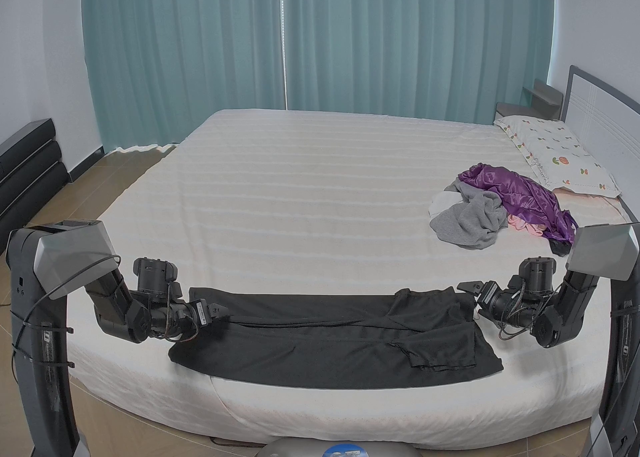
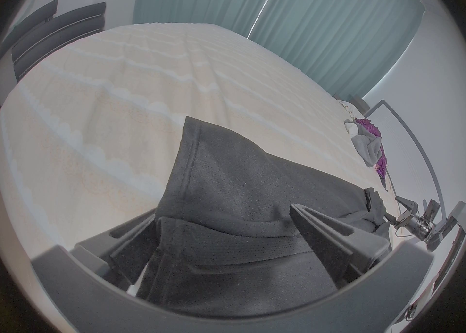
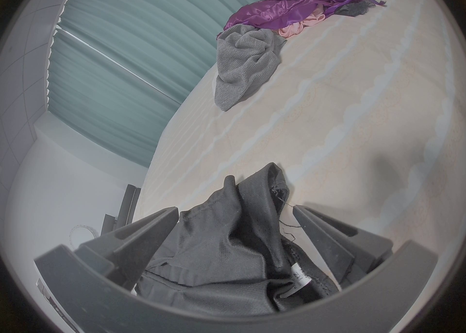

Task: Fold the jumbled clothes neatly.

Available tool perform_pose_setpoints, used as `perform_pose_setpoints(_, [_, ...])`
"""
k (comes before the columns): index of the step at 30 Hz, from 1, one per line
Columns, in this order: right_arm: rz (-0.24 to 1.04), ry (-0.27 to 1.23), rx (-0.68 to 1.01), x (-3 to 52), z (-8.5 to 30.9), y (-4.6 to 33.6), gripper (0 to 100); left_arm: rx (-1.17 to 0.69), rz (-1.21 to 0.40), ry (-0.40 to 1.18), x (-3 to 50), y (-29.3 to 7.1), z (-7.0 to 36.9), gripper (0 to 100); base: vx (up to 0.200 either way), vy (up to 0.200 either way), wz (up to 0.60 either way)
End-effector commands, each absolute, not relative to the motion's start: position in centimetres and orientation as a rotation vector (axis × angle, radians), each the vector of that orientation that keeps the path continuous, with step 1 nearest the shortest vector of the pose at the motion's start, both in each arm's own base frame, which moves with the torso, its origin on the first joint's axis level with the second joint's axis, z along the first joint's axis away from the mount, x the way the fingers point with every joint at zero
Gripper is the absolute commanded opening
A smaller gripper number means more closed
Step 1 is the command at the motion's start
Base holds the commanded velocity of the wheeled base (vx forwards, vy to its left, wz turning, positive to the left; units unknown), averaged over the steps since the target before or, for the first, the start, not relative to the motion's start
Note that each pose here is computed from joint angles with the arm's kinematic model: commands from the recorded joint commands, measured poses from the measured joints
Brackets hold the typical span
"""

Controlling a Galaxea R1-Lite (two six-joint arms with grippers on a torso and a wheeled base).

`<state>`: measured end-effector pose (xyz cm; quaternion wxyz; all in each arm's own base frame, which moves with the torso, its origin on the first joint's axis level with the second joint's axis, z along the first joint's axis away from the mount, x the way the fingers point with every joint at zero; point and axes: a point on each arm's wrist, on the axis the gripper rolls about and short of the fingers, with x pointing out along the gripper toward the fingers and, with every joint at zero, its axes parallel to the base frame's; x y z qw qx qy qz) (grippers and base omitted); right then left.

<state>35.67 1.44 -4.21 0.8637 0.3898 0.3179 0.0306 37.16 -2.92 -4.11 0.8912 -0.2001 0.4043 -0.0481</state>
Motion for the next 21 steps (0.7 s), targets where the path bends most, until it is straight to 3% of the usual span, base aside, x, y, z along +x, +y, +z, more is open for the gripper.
perform_pose_setpoints(1, [0.064, 0.668, 0.817, 35.7, -4.3, 1.5, 100, -0.413, -0.099, 0.846, 37.3, -3.1, -4.6, 100, 0.000, 0.000, 0.00])
perform_pose_setpoints(7, [0.064, 0.668, 0.817, 35.7, -4.4, 1.5, 100, -0.413, -0.101, 0.847, 37.4, -3.2, -4.7, 100, 0.000, 0.000, 0.00])
perform_pose_setpoints(8, [0.064, 0.668, 0.817, 35.7, -4.4, 1.5, 100, -0.413, -0.101, 0.847, 37.4, -3.2, -4.7, 0, 0.000, 0.000, 0.00])
perform_pose_setpoints(21, [0.063, 0.670, 0.819, 35.6, -4.4, 1.5, 100, -0.419, -0.101, 0.809, 36.9, -3.1, -3.5, 0, 0.000, 0.000, 0.00])
